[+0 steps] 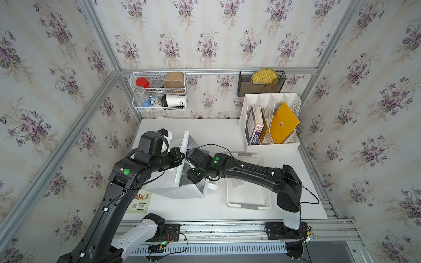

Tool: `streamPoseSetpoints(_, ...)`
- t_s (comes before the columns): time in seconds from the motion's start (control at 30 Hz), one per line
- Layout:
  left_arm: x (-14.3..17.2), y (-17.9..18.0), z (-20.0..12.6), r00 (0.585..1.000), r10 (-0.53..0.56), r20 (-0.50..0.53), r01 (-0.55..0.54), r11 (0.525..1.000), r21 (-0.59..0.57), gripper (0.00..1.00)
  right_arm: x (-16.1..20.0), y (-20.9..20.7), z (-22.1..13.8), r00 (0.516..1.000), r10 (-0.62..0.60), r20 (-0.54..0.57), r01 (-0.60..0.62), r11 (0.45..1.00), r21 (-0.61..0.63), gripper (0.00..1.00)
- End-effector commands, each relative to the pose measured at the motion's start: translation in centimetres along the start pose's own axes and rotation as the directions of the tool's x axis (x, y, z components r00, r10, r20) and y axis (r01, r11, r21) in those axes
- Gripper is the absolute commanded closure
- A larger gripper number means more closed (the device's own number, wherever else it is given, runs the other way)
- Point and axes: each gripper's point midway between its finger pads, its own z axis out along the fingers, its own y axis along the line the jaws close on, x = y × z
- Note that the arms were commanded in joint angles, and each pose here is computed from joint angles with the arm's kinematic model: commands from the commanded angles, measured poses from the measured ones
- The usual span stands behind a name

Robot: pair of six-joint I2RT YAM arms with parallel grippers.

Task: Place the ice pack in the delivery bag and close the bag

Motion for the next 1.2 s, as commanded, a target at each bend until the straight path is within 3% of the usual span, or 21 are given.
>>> streamPoseSetpoints(0.0, -0.5, -0.6, -0.1, 0.999, 0.032, 0.025, -0.033, 0.999, 0.025, 1.00, -1.5, -0.3, -1.4, 0.998, 0.019, 0.065, -0.018, 1.000, -0.011, 0.85)
streamPoseSetpoints(0.2, -0.4, -1.0, 0.0, 1.000, 0.028, 0.014, -0.029, 0.998, 0.051, 1.00, -2.0, 0.4, -3.1, 0.993, 0.049, 0.110, -0.037, 0.993, -0.108, 0.84)
streamPoseSetpoints(0.53, -0.5, -3.5, 0.0, 1.000, -0.007, -0.007, 0.009, 0.983, 0.184, 1.00, -1.2, 1.0, -0.6, 0.995, 0.079, 0.058, -0.070, 0.987, -0.147, 0.85)
streamPoseSetpoints(0.77, -0.3, -3.7, 0.9, 0.998, -0.040, -0.040, 0.047, 0.979, 0.200, 1.00, -1.2, 1.3, 1.3, 0.993, 0.115, 0.041, -0.107, 0.981, -0.163, 0.83)
streamPoseSetpoints(0.93, -0.3, -3.5, 1.0, 0.998, -0.049, -0.039, 0.056, 0.979, 0.194, 1.00, -1.3, 1.1, 2.5, 0.990, 0.132, 0.040, -0.124, 0.980, -0.157, 0.75)
streamPoseSetpoints(1.17, -0.2, -3.1, 1.2, 0.998, -0.055, -0.039, 0.061, 0.982, 0.176, 1.00, -0.7, 0.1, 3.9, 0.989, 0.147, 0.018, -0.144, 0.984, -0.103, 0.53)
